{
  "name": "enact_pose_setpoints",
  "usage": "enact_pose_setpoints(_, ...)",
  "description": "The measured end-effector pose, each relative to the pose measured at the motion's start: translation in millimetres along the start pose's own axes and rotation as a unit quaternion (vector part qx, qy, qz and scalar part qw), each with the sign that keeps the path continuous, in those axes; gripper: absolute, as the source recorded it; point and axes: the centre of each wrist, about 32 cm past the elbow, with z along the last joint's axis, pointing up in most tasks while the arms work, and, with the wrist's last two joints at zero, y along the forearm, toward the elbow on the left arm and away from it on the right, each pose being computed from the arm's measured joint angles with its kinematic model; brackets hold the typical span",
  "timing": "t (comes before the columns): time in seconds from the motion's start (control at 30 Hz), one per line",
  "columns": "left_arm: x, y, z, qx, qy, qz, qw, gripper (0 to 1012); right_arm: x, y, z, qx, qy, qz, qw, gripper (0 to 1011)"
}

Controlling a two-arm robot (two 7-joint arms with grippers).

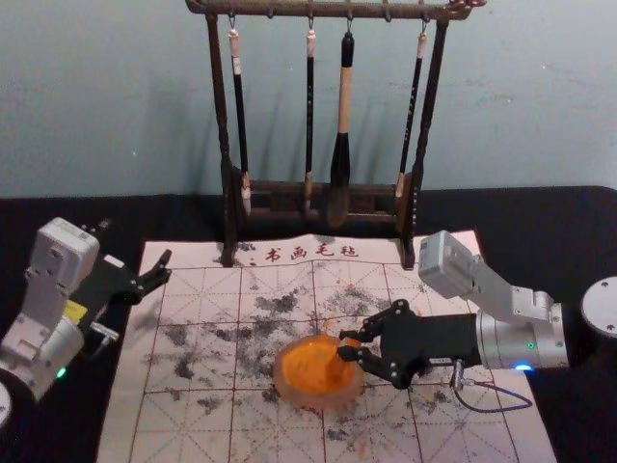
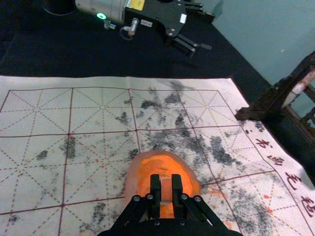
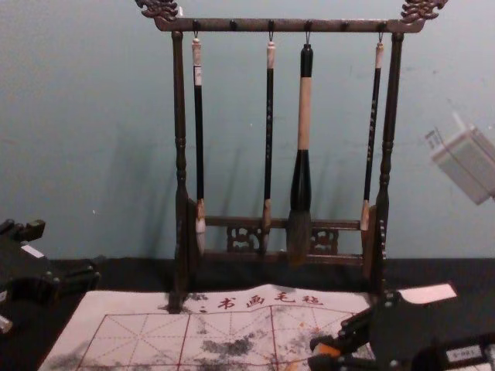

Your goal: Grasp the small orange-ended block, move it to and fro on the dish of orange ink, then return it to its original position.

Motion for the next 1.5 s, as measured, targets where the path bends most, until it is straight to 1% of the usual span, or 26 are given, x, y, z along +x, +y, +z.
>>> enact_pose_setpoints(0.2, 0.0, 0.0, 0.0, 0.000, 0.000, 0.000, 1.0000, 1001, -3.1, 5.2, 1.6, -0.007, -0.003, 0.012, 0.9999, 111)
enact_pose_setpoints(0.4, 0.0, 0.0, 0.0, 0.000, 0.000, 0.000, 1.0000, 1001, -2.4, 10.8, 3.1, -0.009, -0.006, 0.016, 0.9998, 111)
enact_pose_setpoints(0.6, 0.0, 0.0, 0.0, 0.000, 0.000, 0.000, 1.0000, 1001, 1.1, 17.0, 5.4, -0.013, -0.010, 0.015, 0.9998, 111)
enact_pose_setpoints(0.87, 0.0, 0.0, 0.0, 0.000, 0.000, 0.000, 1.0000, 1001, 7.1, 23.0, 6.9, -0.022, -0.012, 0.004, 0.9997, 111)
enact_pose_setpoints(1.07, 0.0, 0.0, 0.0, 0.000, 0.000, 0.000, 1.0000, 1001, 10.8, 21.7, 7.2, -0.027, -0.011, -0.007, 0.9996, 111)
enact_pose_setpoints(1.27, 0.0, 0.0, 0.0, 0.000, 0.000, 0.000, 1.0000, 1001, 13.9, 15.3, 7.7, -0.030, -0.010, -0.019, 0.9993, 111)
enact_pose_setpoints(1.5, 0.0, 0.0, 0.0, 0.000, 0.000, 0.000, 1.0000, 1001, 11.9, 7.6, 10.0, -0.034, -0.014, -0.021, 0.9991, 111)
